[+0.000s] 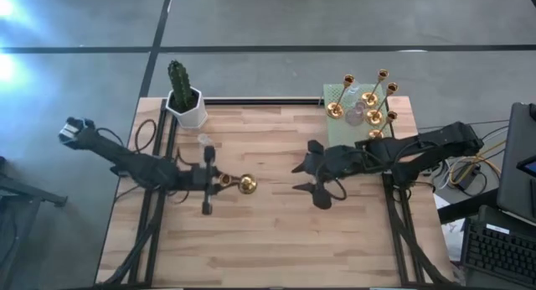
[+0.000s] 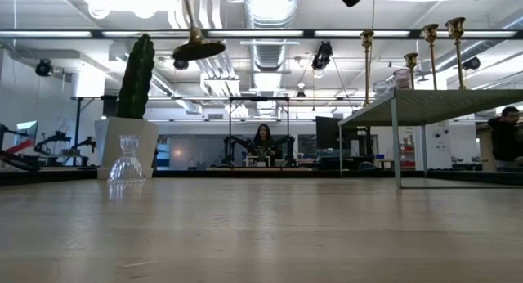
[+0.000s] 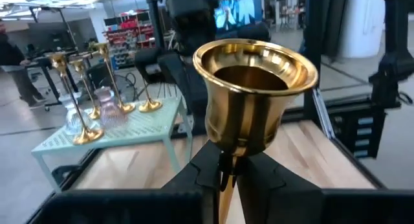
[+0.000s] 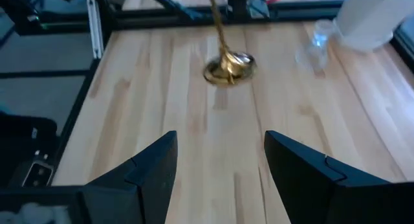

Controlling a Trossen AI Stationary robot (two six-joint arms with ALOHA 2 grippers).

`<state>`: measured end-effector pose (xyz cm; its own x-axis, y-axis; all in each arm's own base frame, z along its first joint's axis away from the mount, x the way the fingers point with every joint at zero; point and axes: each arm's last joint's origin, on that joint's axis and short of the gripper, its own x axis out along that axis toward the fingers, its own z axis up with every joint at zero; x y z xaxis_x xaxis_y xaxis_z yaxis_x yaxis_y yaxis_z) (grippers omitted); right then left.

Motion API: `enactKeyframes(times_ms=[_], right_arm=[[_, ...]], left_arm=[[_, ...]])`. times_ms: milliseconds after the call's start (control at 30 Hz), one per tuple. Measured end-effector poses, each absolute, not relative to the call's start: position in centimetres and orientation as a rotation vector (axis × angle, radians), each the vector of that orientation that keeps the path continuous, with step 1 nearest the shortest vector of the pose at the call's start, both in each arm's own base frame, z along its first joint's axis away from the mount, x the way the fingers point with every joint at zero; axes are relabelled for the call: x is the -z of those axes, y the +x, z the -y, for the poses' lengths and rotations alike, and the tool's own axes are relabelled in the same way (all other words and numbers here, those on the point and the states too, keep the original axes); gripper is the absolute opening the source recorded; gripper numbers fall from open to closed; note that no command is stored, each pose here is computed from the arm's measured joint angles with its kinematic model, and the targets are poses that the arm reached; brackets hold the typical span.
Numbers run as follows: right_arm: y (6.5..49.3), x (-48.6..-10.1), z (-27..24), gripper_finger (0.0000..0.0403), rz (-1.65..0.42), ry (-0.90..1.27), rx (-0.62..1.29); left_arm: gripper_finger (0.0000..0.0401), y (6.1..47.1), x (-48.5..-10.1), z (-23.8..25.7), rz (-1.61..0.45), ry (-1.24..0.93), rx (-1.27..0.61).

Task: Pick & Place candle stick holders
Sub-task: Put the gold candle holder on the shelf

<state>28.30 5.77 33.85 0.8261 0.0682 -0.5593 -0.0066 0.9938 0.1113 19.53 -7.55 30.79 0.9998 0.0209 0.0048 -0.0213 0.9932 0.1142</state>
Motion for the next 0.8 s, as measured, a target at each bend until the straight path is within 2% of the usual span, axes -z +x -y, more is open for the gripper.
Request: enactKeyframes(times_ms=[267, 800], right_arm=[[29.4, -32.6, -5.9, 0.0224, -0.416, 0.054, -0.054], [29.8, -32.0, -6.5, 0.0224, -0.243, 0.049, -0.058]], left_arm=[[0.0032, 22.9, -32.6, 5.6, 0.035, 0.069, 0.04], [0.0032, 28.4, -34.3, 4.3, 0.03, 0.062, 0.17]])
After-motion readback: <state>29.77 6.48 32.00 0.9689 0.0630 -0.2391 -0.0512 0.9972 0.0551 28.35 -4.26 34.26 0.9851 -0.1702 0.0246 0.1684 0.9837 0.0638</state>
